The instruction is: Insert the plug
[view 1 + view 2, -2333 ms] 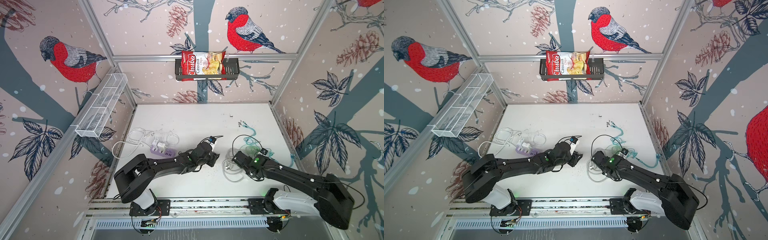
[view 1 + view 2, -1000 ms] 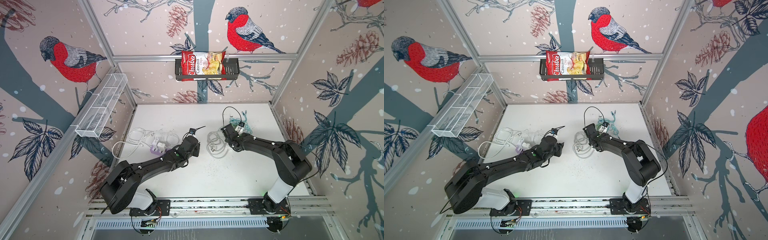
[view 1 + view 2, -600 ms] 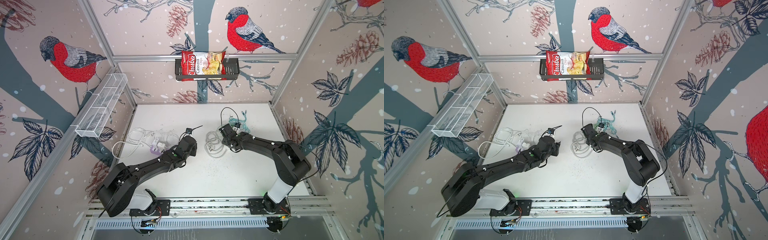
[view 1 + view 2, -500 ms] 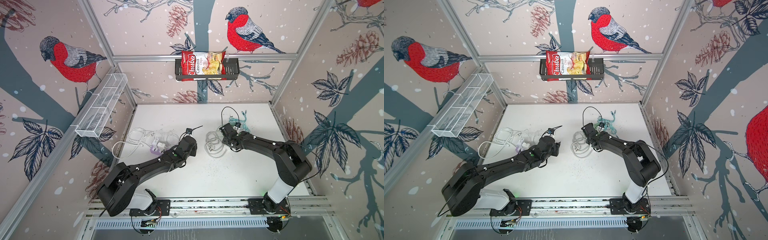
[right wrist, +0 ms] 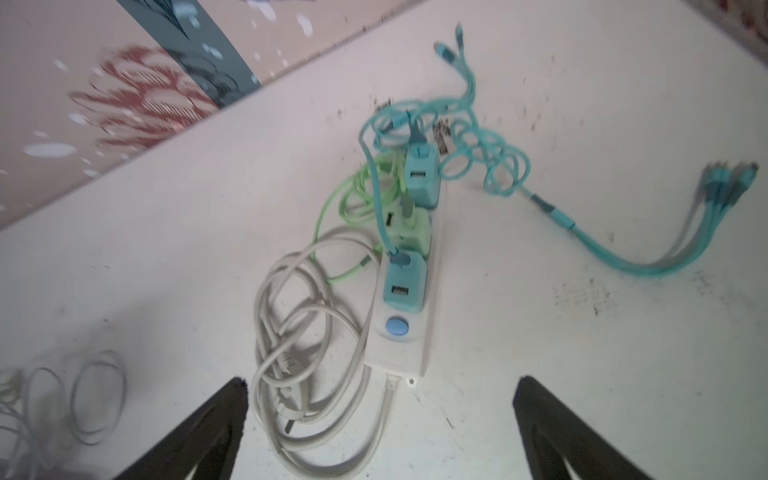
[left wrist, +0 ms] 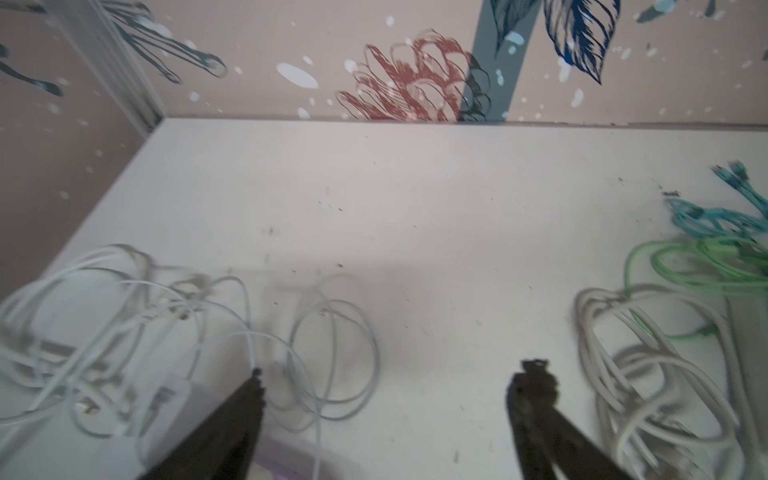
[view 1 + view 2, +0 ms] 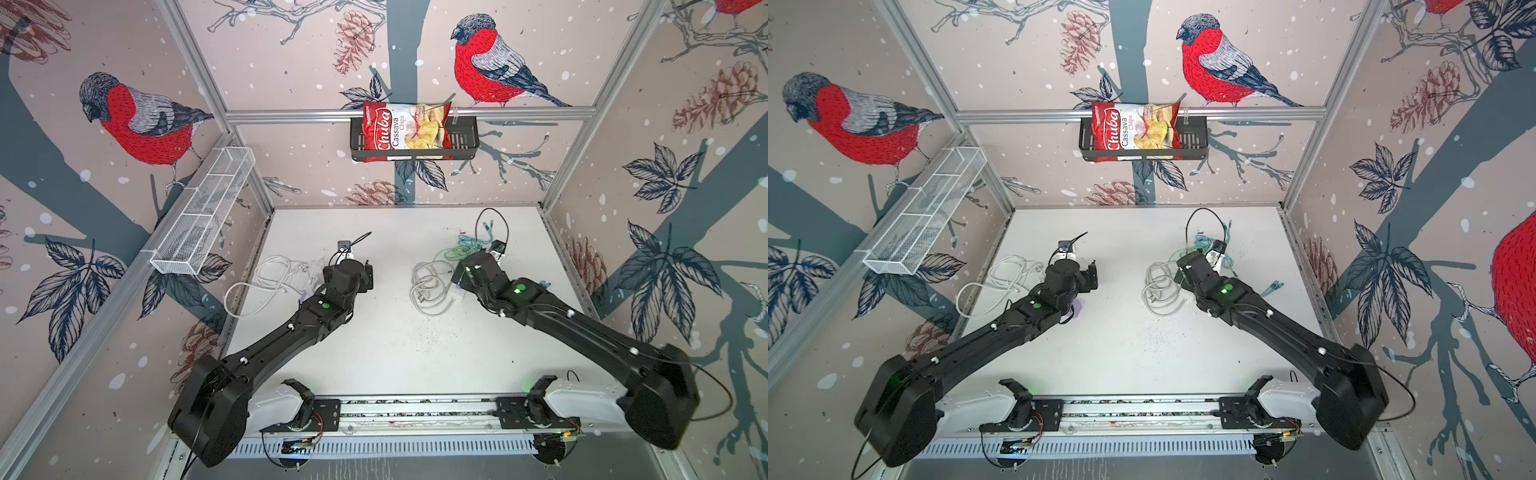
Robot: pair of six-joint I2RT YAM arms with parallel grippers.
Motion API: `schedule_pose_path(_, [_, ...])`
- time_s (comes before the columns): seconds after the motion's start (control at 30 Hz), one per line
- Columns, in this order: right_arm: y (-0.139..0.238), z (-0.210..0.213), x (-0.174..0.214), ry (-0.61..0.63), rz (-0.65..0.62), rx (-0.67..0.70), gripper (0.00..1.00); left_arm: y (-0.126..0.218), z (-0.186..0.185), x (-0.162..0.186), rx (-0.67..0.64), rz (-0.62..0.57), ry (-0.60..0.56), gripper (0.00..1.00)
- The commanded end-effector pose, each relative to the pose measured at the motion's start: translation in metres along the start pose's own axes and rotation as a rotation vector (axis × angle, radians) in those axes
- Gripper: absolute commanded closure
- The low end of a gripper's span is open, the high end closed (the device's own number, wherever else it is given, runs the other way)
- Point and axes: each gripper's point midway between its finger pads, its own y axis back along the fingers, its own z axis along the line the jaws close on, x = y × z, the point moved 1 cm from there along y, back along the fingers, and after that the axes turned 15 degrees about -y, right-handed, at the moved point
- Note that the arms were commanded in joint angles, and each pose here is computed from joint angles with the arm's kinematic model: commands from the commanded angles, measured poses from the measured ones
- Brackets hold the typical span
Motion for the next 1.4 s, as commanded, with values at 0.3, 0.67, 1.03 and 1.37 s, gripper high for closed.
schedule_pose_path(0.3, [0.041, -0.034, -0.158, -0.085, -0.634, 0.108, 0.00, 0.023, 0.080, -0.054, -0.308, -0.179, 0.051, 0.02])
schedule_pose_path(0.67, [-0.067, -0.061, -0.153, 0.278, -0.484, 0.462, 0.01, 0.027, 0.114, -0.037, -0.461, -0.327, -0.054, 0.03])
schedule_pose_path(1.03, [-0.053, -0.101, -0.134, 0.201, -0.649, 0.234, 0.01, 0.005, 0.119, 0.023, -0.428, -0.288, -0.055, 0.03])
schedule_pose_path(1.37, [-0.054, -0.152, -0.095, 0.178, -0.659, 0.094, 0.00, -0.006, 0.114, 0.061, -0.339, -0.336, -0.031, 0.03])
